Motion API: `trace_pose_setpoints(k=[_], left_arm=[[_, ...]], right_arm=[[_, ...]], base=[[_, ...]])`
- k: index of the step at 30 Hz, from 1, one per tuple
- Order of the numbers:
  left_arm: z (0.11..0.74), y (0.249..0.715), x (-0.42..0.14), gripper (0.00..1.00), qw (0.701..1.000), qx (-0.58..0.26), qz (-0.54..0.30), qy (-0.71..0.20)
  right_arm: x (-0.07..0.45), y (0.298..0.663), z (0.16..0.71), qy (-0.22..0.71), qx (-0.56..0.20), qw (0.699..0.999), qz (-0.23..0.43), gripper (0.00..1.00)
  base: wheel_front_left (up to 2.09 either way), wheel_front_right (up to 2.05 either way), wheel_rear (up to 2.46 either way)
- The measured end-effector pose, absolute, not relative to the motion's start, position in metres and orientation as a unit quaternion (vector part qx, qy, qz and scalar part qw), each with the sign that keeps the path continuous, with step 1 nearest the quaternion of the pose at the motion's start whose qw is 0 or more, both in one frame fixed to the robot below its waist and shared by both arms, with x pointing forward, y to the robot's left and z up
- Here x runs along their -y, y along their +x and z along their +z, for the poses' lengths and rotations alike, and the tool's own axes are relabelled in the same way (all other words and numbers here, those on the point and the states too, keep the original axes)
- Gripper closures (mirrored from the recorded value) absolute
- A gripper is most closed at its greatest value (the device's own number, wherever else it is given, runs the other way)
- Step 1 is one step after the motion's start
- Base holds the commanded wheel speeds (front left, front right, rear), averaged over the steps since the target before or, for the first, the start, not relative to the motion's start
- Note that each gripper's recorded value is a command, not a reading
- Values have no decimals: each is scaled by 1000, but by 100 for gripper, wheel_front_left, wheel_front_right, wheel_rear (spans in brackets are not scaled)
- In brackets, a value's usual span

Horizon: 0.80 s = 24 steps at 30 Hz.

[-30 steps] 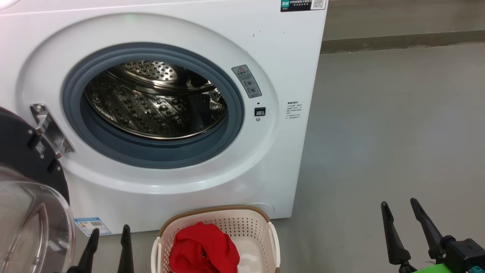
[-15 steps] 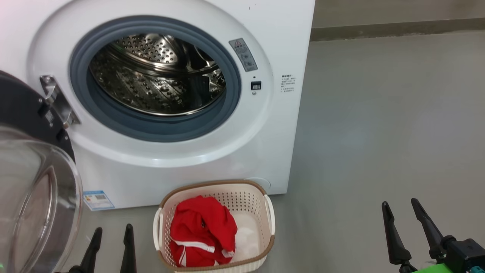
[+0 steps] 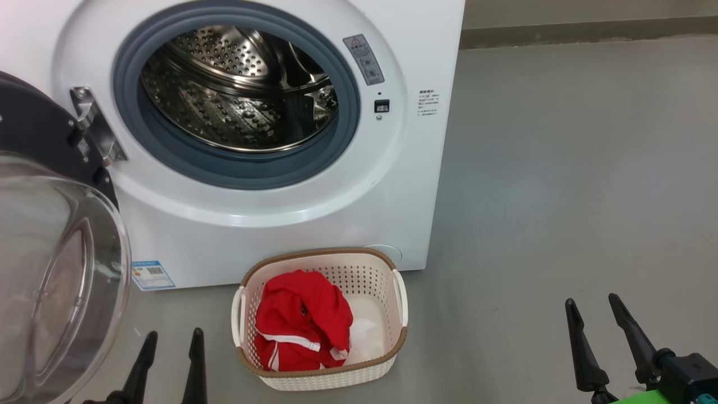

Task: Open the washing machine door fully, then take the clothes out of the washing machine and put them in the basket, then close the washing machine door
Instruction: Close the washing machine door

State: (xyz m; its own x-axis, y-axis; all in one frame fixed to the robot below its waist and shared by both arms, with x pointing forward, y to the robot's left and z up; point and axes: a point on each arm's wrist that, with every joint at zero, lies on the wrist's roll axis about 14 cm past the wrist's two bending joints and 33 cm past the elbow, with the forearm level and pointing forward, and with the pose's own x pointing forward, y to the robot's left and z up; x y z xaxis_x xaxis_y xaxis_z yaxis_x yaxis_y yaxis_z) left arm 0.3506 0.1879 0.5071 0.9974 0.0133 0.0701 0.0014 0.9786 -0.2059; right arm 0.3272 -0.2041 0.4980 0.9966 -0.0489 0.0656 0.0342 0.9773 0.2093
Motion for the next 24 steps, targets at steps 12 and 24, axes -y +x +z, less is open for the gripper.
trace_pose_setpoints(k=[12,24], left_arm=[[514,349,-187,0,995,45,1,-92],[525,340,-212,0,994,58,54,-70]], right_arm=[[200,330,497,106,32,994,-15,0],[178,343,497,107,29,994,21,0]], base=[[0,0,0],[0,0,0]])
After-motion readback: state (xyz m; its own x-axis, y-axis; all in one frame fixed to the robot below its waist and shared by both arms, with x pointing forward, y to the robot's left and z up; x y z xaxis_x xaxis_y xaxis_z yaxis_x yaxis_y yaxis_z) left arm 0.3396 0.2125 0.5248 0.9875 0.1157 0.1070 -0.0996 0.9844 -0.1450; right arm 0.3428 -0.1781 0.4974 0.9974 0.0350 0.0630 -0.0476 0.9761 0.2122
